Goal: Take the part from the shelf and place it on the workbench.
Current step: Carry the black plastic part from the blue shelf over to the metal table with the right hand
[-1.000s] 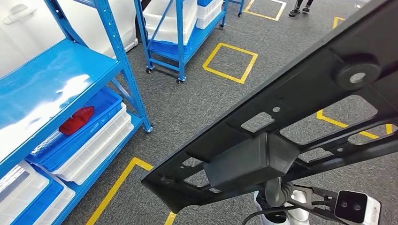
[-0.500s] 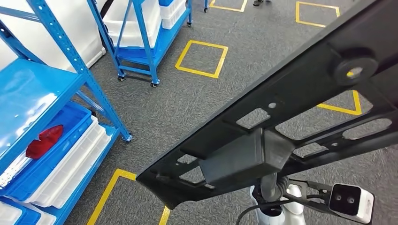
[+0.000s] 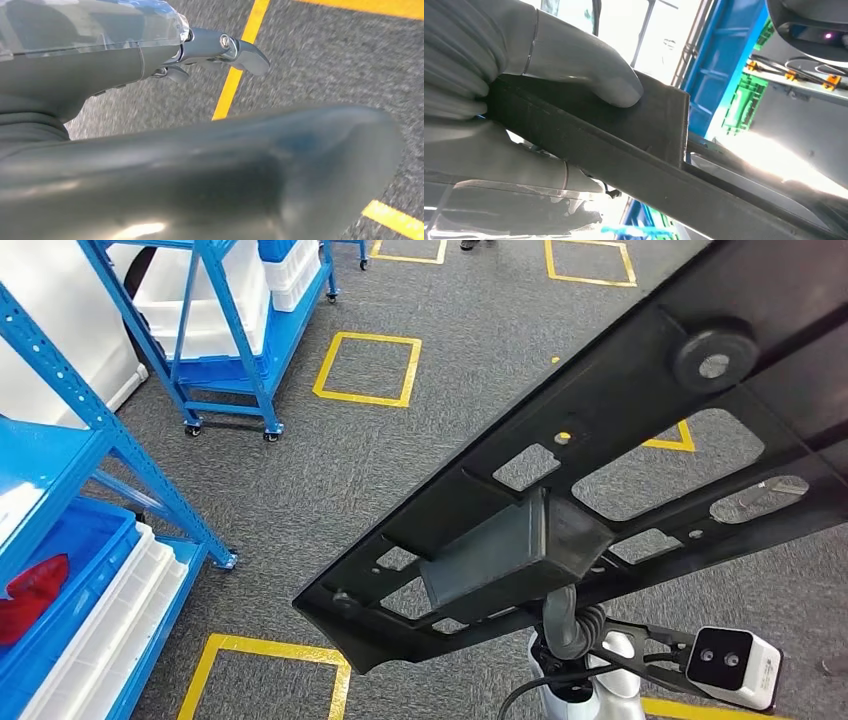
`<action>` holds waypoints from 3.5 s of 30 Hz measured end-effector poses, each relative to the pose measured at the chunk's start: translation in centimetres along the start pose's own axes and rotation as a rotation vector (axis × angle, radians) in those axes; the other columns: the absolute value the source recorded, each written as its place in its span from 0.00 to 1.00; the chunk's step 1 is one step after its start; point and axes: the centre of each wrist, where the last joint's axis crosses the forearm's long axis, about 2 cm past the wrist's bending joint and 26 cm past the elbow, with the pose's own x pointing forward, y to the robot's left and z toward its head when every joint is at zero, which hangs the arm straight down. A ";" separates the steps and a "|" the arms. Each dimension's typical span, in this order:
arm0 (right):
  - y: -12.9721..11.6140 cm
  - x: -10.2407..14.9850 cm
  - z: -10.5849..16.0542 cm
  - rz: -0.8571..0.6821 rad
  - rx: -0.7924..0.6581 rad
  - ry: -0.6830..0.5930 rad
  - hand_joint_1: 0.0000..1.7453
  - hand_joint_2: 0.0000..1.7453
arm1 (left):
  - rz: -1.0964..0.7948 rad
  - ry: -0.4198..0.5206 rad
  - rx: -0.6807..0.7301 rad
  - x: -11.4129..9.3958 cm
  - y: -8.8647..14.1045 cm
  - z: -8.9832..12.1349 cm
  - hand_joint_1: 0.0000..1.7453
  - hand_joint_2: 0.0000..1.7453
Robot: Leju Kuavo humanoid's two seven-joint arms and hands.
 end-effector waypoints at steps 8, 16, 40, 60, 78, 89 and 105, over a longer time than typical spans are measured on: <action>0.8 0.5 0.4 0.017 -0.017 0.006 1.00 1.00 | -0.031 -0.010 -0.007 0.2 0.6 -0.2 0.00 0.00; 1.4 0.8 -0.1 0.020 -0.014 -0.022 1.00 1.00 | -0.031 -0.021 -0.006 0.7 1.2 -0.5 0.00 0.00; 1.0 1.2 -0.3 0.081 0.002 0.003 1.00 1.00 | -0.033 0.008 -0.052 0.5 -0.3 -0.1 0.00 0.00; 0.7 0.1 -1.0 0.069 0.035 0.027 1.00 1.00 | -0.001 0.021 -0.077 0.4 -1.6 0.3 0.00 0.00; 1.0 -1.6 -1.5 -0.018 0.079 0.042 1.00 1.00 | 0.039 0.036 -0.092 0.3 -2.6 0.6 0.00 0.00; 1.0 -2.3 -1.6 -0.030 0.075 0.057 1.00 1.00 | 0.042 0.023 -0.094 0.3 -2.6 0.6 0.00 0.00; 0.5 -2.9 -3.0 -0.026 0.084 0.035 1.00 1.00 | 0.062 0.013 -0.083 0.6 -2.7 0.5 0.00 0.00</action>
